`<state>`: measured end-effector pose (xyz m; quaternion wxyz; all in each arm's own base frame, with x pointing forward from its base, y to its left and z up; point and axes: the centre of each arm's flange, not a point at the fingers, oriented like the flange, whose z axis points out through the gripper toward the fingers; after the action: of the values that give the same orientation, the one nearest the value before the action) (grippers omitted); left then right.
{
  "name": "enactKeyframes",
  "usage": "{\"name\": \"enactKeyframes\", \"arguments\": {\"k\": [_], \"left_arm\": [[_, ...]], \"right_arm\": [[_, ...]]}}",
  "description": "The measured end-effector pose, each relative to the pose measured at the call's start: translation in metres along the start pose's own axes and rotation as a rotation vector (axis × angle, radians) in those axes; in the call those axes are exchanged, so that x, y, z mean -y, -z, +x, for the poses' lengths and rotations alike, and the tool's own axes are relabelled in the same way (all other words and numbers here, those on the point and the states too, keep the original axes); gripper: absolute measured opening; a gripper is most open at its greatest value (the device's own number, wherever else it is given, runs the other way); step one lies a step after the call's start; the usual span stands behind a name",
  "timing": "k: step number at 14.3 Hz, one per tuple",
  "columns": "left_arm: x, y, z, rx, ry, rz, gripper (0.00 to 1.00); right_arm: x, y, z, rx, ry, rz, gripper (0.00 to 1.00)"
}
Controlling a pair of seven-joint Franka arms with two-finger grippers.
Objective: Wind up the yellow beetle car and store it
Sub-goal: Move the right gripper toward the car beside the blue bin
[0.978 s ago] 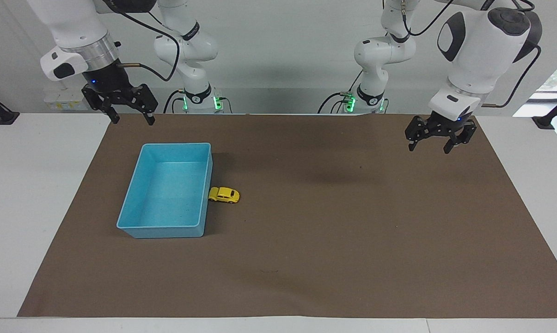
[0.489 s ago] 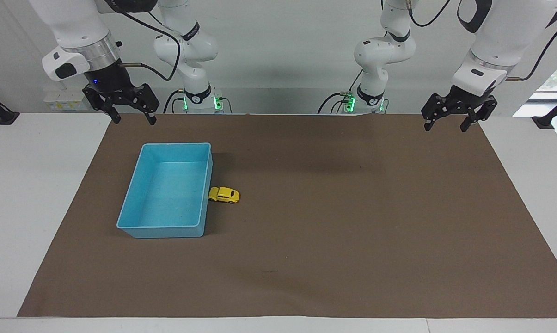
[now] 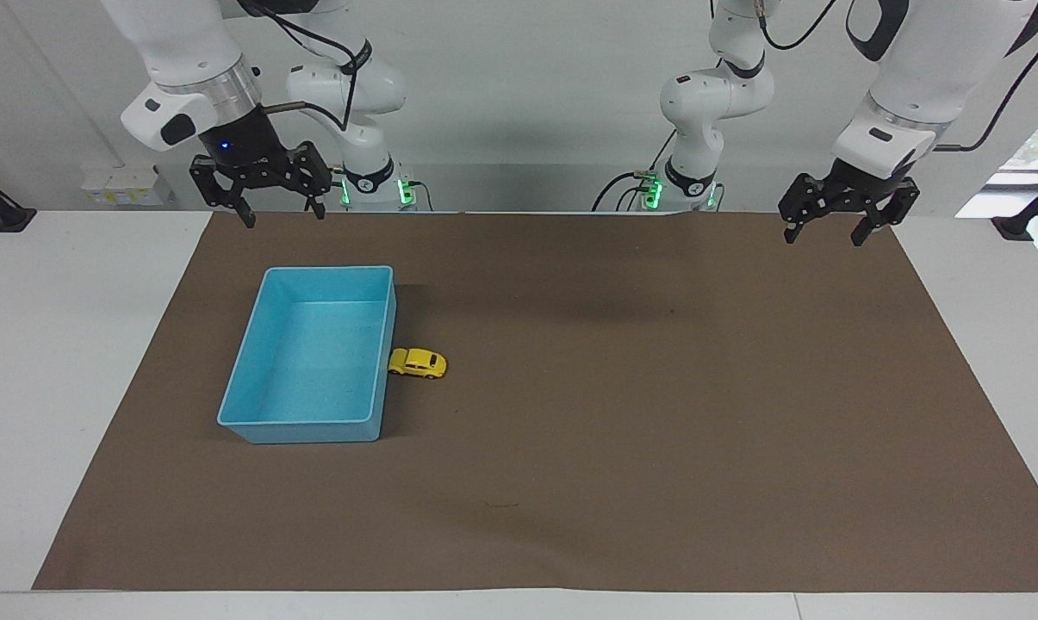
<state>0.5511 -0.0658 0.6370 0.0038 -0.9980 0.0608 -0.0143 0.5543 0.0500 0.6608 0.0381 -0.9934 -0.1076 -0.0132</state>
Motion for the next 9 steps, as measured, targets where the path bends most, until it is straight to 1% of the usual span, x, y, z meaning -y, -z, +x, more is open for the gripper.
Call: {"name": "enactKeyframes", "arguments": {"k": [3,7,9], "left_arm": [[0.002,0.000,0.000,0.001,0.003,0.000,1.00],[0.001,0.000,0.000,0.001,0.002,0.000,1.00],[0.002,0.000,0.000,0.001,0.003,0.000,1.00]], "right_arm": [[0.020,0.000,0.001,0.001,0.232,0.002,1.00],[0.036,-0.003,0.002,-0.005,0.688,0.001,1.00],[0.039,-0.012,0.005,-0.009,0.878,0.001,1.00]]}}
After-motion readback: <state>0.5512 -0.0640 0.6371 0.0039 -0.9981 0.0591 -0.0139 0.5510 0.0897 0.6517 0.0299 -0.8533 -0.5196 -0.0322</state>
